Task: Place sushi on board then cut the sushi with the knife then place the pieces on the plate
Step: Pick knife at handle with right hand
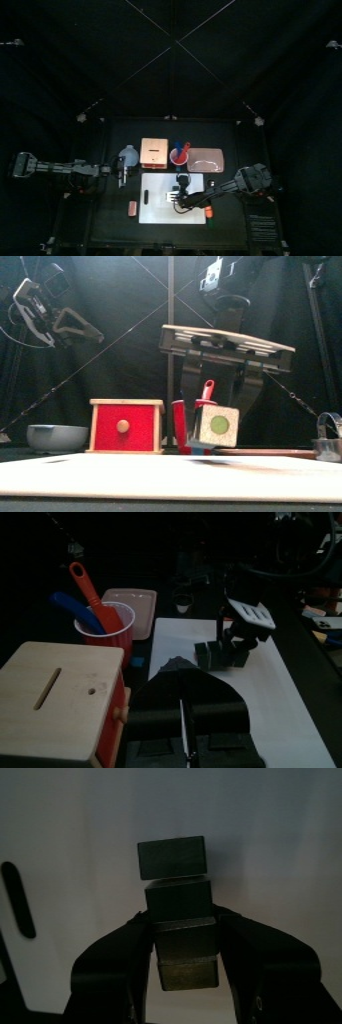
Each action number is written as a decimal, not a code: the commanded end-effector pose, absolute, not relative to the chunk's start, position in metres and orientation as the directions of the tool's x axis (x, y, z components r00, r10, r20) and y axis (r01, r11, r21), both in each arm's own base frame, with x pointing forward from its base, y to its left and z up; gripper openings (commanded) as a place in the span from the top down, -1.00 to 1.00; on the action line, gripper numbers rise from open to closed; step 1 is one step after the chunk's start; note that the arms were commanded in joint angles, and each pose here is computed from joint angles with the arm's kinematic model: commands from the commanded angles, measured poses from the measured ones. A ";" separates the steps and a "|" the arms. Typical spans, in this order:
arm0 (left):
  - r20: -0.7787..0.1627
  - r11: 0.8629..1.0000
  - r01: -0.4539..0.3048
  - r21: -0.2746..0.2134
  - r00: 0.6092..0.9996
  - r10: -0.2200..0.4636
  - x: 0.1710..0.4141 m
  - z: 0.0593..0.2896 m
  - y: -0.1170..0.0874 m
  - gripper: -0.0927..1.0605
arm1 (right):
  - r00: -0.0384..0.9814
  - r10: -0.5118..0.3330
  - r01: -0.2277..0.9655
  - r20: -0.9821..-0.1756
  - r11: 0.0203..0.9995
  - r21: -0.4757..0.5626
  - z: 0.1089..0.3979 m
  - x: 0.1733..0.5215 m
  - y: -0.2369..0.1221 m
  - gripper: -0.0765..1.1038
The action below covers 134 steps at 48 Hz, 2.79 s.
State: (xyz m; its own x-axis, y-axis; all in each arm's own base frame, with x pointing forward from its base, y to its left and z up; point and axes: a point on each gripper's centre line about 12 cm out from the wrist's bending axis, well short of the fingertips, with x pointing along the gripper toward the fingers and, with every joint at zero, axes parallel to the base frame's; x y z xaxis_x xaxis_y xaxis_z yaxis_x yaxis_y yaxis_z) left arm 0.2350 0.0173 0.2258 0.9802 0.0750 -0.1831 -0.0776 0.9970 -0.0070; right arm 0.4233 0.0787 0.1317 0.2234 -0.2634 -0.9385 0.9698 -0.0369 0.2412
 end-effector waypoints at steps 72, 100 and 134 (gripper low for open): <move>-0.188 0.995 -0.099 -0.007 0.978 0.096 0.233 0.223 0.022 0.86 | 0.365 -0.296 0.911 -0.883 0.311 0.272 0.254 0.380 0.052 -0.52; -0.188 0.992 -0.129 -0.011 0.974 0.125 0.231 0.223 0.029 0.86 | 0.461 -0.263 0.783 -0.848 0.571 0.248 0.347 0.297 -0.125 -0.52; -0.165 0.971 -0.219 -0.098 0.966 0.201 0.232 0.230 0.043 0.86 | 0.386 0.136 0.463 -0.913 0.827 0.319 0.317 0.310 -0.242 -0.54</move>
State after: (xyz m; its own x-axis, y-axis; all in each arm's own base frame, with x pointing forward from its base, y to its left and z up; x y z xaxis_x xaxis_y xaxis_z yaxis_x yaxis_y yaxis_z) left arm 0.2277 0.0406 0.2196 0.9613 0.1897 -0.1998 -0.2103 0.9737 -0.0873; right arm 0.3046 -0.2369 0.3073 0.3744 0.1250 -0.9188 0.4964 0.8099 0.3125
